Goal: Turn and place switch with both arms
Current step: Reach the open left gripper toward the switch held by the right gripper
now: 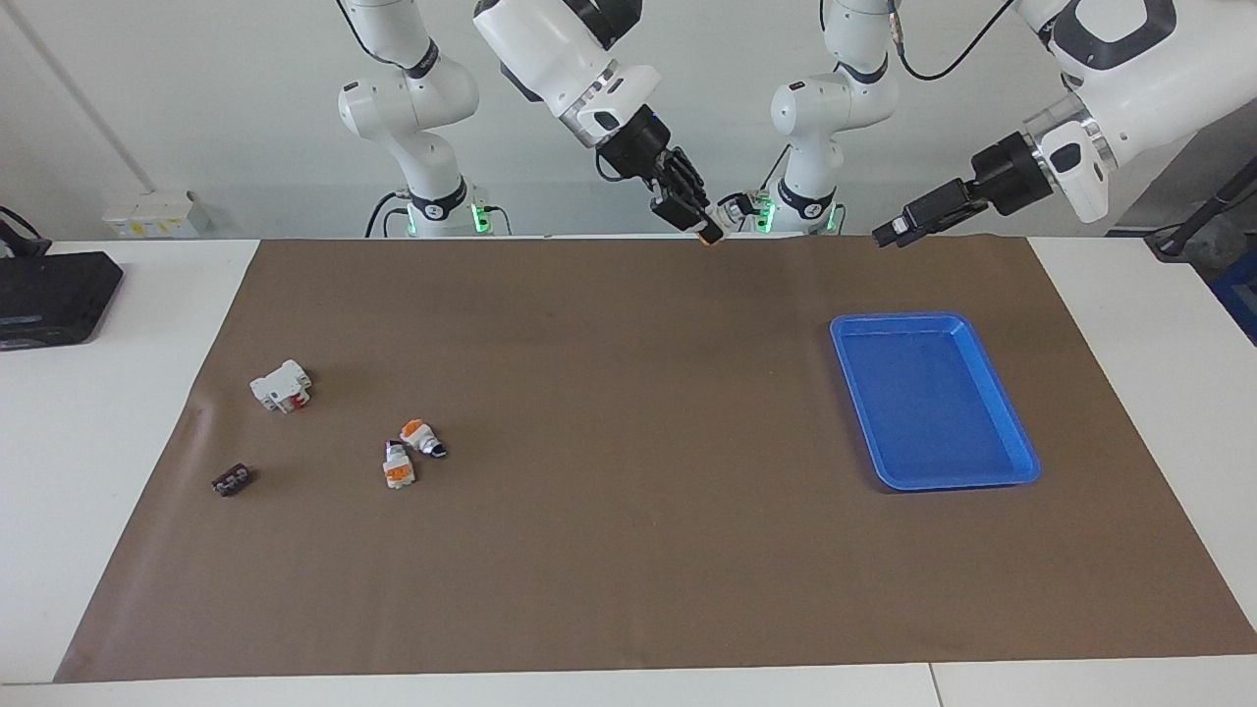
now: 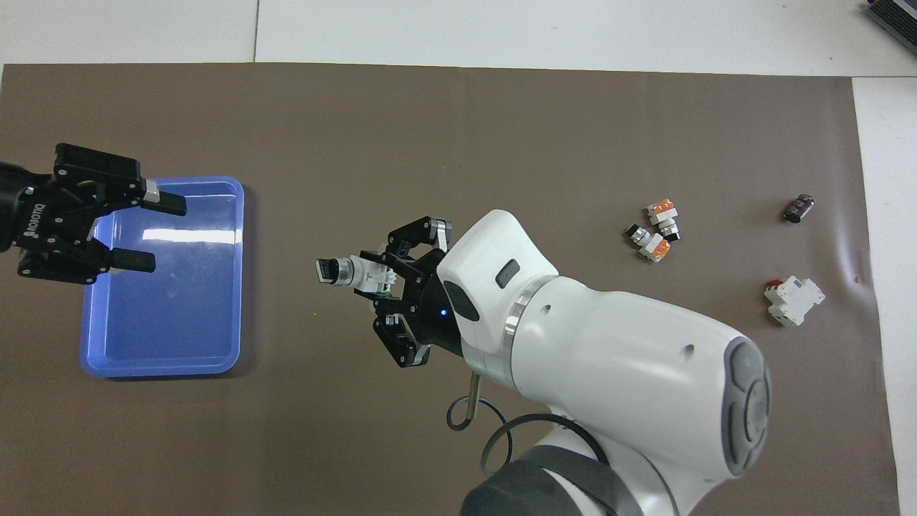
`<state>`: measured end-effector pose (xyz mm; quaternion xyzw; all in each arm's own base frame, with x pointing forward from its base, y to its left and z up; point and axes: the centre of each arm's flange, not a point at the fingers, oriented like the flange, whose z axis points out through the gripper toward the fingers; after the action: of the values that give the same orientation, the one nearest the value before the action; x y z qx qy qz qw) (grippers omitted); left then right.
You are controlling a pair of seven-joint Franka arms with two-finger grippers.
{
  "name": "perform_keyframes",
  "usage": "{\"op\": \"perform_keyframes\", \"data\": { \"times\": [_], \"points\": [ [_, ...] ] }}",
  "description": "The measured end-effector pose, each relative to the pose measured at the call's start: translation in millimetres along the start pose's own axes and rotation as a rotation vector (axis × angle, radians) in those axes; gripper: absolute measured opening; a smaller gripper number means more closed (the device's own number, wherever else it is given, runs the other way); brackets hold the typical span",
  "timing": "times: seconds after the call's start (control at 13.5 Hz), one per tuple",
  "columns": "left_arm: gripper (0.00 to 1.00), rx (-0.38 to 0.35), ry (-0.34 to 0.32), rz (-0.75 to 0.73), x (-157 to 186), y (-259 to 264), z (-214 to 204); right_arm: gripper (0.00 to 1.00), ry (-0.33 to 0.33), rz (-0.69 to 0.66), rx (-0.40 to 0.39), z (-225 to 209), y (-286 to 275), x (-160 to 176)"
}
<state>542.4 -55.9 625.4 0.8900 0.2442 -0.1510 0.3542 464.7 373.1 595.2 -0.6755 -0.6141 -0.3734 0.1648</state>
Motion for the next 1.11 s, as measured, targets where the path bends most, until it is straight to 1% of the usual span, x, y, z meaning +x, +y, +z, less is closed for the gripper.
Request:
{"op": "perform_keyframes", "data": {
  "times": [0.07,0.15,0.37,0.52,0.59,0.67,0.74,1.04,1.11],
  "points": [
    [0.90,-0.016,-0.021,-0.032,-4.7,7.0,5.4,0.33,0.000,-0.002,0.002,0.6,-1.2,1.0],
    [0.86,-0.022,-0.037,-0.045,-9.4,13.5,11.4,0.33,0.000,-0.004,0.004,1.1,-2.5,1.9],
    [0.85,-0.009,-0.084,-0.039,-25.8,32.1,33.6,0.33,0.000,-0.005,0.005,1.6,-3.5,2.7],
    [0.82,-0.002,-0.117,-0.027,-37.2,43.0,47.7,0.33,-0.001,-0.006,0.005,1.6,-3.5,2.7],
    [0.81,0.001,-0.127,-0.019,-41.2,46.8,52.8,0.33,-0.001,-0.006,0.005,1.6,-3.5,2.7],
    [0.79,0.006,-0.135,-0.012,-44.5,49.5,57.3,0.33,-0.001,-0.006,0.005,1.6,-3.5,2.7],
    [0.79,0.010,-0.143,-0.007,-46.9,51.4,60.8,0.33,-0.002,-0.008,0.004,1.6,-3.5,2.7],
    [0.72,0.017,-0.161,0.003,-52.4,55.1,67.1,0.33,-0.024,-0.004,-0.005,1.6,-3.7,3.1],
    [0.72,0.014,-0.169,0.006,-54.1,56.4,68.5,0.33,-0.026,-0.005,-0.006,1.6,-3.8,3.2]
  ]
}}
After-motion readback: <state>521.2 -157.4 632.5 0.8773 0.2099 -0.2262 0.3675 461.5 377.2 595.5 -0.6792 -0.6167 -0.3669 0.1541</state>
